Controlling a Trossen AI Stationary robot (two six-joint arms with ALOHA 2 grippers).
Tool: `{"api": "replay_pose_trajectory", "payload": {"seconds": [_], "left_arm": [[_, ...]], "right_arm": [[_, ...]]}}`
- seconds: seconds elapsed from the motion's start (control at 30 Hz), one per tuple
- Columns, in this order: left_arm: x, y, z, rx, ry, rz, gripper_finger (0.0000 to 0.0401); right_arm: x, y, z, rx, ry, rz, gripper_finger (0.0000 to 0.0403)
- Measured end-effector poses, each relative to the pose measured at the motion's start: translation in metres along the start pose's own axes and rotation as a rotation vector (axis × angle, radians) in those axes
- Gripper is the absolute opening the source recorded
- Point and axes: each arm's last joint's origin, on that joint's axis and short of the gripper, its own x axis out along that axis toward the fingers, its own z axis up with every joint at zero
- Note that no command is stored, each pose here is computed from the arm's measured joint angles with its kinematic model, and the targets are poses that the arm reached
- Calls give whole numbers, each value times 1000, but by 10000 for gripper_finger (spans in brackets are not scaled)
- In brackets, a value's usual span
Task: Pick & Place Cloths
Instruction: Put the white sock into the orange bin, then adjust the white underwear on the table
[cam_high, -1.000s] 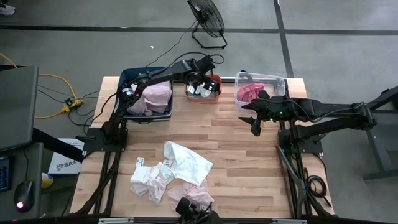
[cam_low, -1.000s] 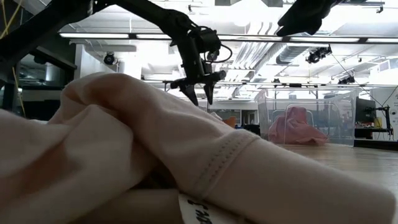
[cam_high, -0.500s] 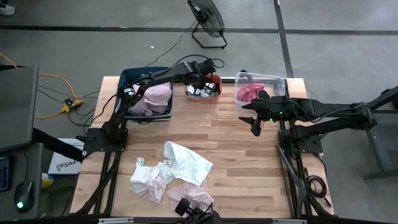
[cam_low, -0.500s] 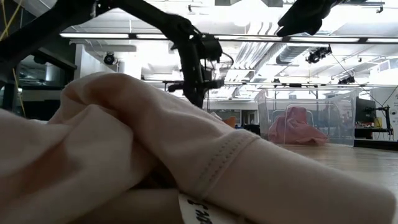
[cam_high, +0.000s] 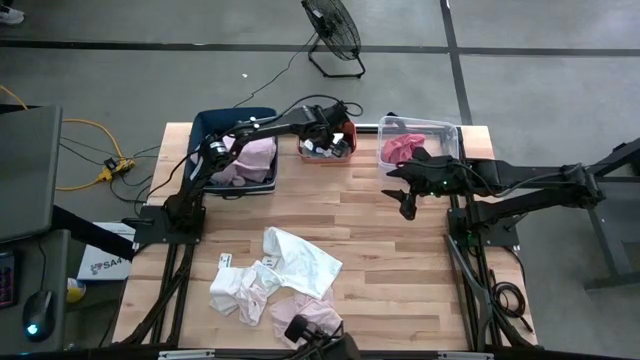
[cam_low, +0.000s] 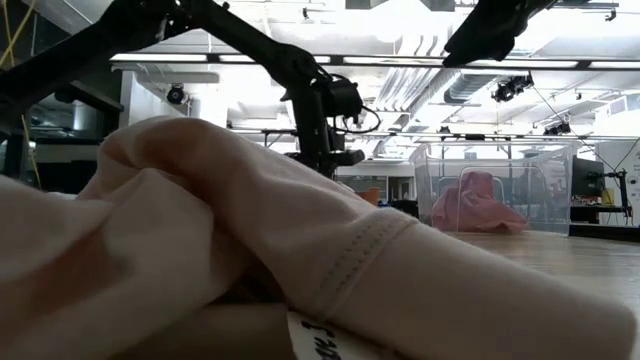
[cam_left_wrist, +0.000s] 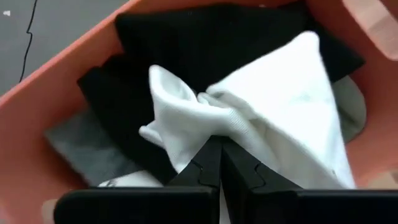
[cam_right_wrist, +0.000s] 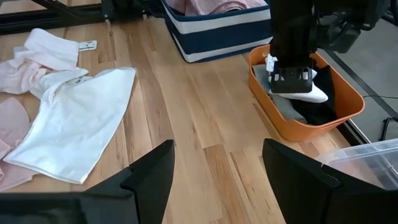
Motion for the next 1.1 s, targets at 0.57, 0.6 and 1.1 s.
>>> {"api": "replay_pose_trajectory", "payload": {"seconds": [0.57, 0.6, 1.1], "left_arm": [[-100, 9, -9, 151, 9, 17, 18], [-107, 7, -13, 184, 22, 25, 27], [-160, -69, -127, 623, 184, 142, 168]], "right_arm": [[-2, -1, -5, 13, 42, -8, 236], [-2, -1, -5, 12, 49, -9, 236], [-2, -2, -10, 19, 95, -15, 236]]}}
